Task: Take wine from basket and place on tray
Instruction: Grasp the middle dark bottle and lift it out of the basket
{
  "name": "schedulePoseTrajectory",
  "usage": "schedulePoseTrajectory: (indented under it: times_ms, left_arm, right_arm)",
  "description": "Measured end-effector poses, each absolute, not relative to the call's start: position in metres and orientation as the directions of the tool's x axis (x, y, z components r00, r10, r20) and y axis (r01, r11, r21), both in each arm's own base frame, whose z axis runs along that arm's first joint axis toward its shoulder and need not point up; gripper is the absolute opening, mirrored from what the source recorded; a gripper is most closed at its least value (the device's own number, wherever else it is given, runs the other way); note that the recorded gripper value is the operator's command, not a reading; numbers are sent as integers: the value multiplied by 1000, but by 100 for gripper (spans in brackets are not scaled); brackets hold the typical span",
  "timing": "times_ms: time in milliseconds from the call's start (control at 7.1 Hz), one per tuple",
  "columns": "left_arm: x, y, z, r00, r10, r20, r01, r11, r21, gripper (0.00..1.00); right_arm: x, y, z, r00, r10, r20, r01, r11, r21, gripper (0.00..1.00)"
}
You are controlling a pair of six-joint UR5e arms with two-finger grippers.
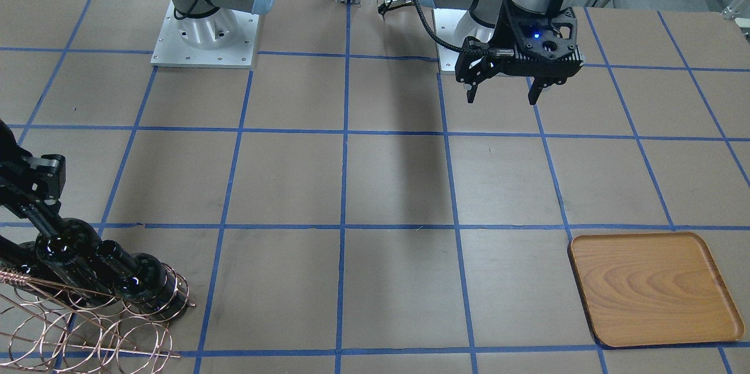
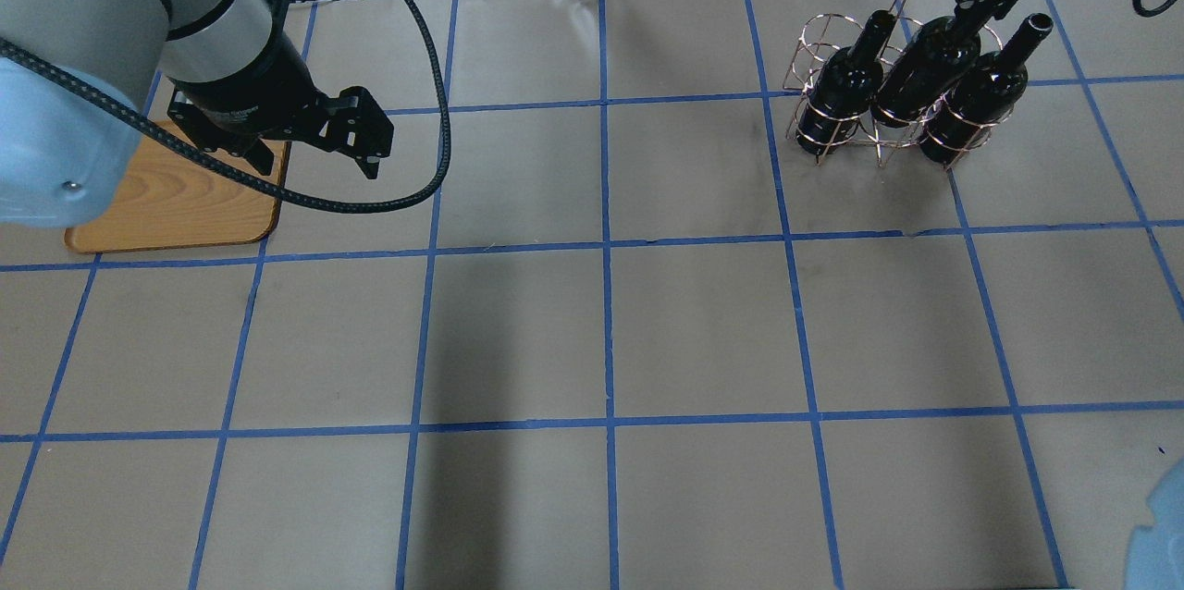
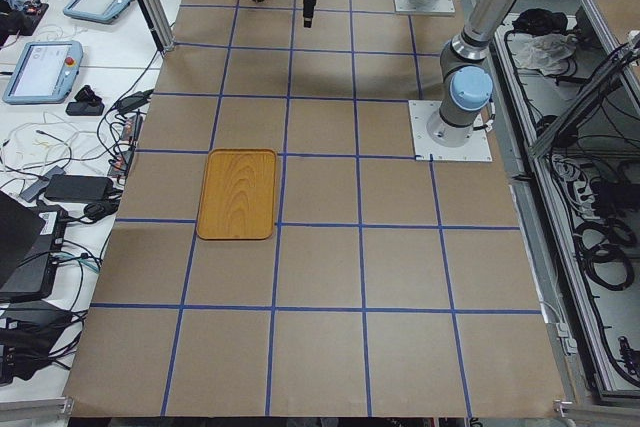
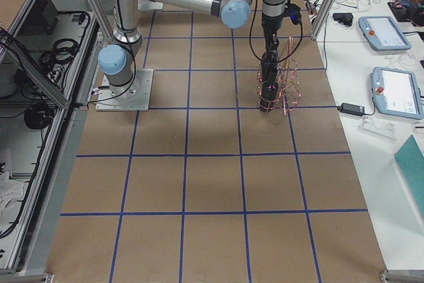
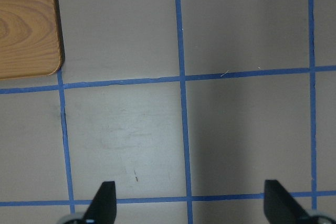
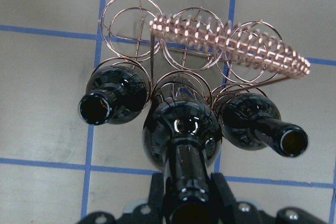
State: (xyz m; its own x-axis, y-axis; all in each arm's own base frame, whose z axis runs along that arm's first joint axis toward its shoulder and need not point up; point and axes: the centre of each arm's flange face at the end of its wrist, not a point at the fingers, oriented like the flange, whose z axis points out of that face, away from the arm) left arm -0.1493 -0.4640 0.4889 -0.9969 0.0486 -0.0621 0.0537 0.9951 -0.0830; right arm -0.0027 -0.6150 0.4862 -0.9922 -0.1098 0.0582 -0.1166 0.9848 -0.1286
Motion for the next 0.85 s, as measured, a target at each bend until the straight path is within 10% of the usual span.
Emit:
schedulePoseTrajectory:
  times_ms: [845]
  left_arm:
    - [-150, -464, 489, -997, 50, -61, 55, 995, -83, 100]
  right_arm:
    - [25, -533, 577, -990, -137, 40, -140, 987, -78, 0]
